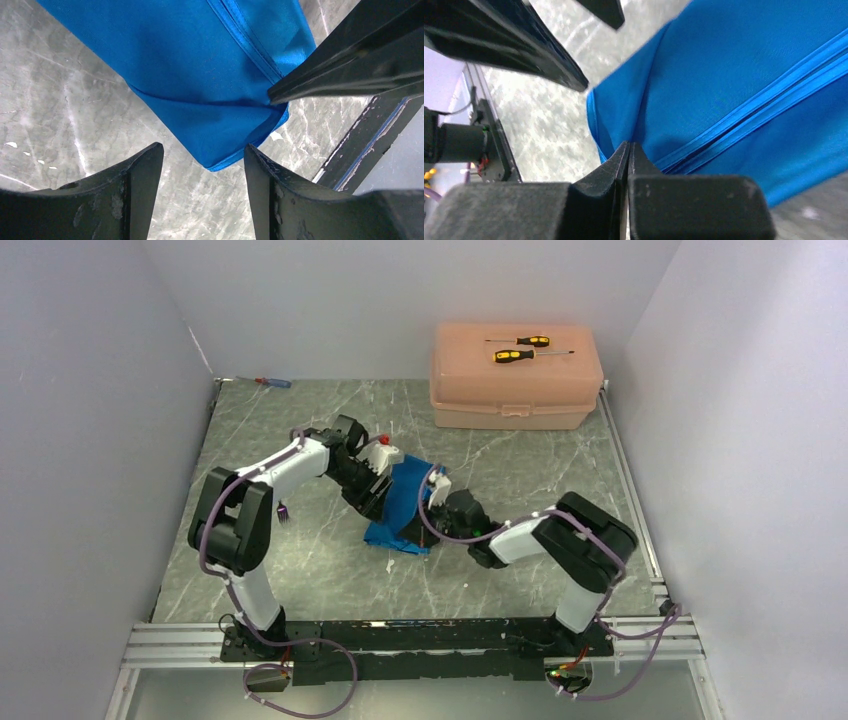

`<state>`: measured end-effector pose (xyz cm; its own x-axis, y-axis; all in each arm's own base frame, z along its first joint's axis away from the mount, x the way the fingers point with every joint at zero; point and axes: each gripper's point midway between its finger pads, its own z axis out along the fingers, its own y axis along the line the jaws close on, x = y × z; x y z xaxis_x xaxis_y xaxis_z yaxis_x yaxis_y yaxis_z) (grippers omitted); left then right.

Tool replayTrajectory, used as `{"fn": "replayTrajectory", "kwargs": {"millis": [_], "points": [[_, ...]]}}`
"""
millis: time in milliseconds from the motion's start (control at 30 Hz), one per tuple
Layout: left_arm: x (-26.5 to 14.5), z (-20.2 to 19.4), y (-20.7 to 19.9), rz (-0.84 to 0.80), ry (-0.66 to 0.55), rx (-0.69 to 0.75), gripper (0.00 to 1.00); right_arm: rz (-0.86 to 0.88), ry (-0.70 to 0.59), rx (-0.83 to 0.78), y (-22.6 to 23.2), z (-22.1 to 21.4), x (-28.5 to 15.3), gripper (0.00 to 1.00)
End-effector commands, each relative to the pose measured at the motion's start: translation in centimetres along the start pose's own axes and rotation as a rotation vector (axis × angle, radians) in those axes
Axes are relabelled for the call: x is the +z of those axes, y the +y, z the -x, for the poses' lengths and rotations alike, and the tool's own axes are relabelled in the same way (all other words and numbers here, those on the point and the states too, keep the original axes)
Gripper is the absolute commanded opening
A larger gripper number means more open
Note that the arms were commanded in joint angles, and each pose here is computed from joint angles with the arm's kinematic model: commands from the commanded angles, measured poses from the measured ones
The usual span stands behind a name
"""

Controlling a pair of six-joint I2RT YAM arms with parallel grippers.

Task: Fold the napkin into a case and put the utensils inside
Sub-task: Smooth out the 2/3-rectangle-folded napkin at the center of the board, then rotate the 2/3-rectangle-folded napkin at the center of the board.

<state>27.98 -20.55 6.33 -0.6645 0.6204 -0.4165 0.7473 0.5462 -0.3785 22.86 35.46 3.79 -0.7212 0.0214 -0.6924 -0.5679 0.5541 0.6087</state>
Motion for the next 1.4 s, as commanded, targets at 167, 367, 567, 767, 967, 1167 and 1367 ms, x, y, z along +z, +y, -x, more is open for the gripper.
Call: {"fn": "replayTrajectory", "kwargs": {"millis": [167,367,567,767,967,1167,1367], "points": [[-6.1,1.5,-1.6,0.089,-0.028,0.157,0.67,-0.049,-0.209,-0.151,-2.0,13.7,-2.4,0.12],[-12.1,2.4,-4.7,0.112,-0.068,0.380,0.91,-0.088,-0.054,-0.250,-4.8,15.4,2.6,0.14],[-11.9,1.4,-9.1,0.026,-0.195,0.695,0.94,-0.091,0.027,-0.277,-6.8,15.9,6.6,0.14],[-5.3,-0.8,-12.0,-0.069,-0.099,0.974,0.94,-0.050,0.064,-0.297,-7.1,16.5,9.0,0.12],[-0.1,0.2,-11.1,0.030,-0.078,1.106,0.94,-0.073,0.052,-0.349,-7.2,16.9,9.1,0.12],[3.8,0.6,-11.1,0.053,-0.065,1.193,0.94,-0.105,0.061,-0.402,-7.1,17.6,9.7,0.12],[6.1,-0.1,-10.2,0.063,-0.018,1.225,0.90,-0.123,0.110,-0.398,-8.5,17.0,11.6,0.11]]}}
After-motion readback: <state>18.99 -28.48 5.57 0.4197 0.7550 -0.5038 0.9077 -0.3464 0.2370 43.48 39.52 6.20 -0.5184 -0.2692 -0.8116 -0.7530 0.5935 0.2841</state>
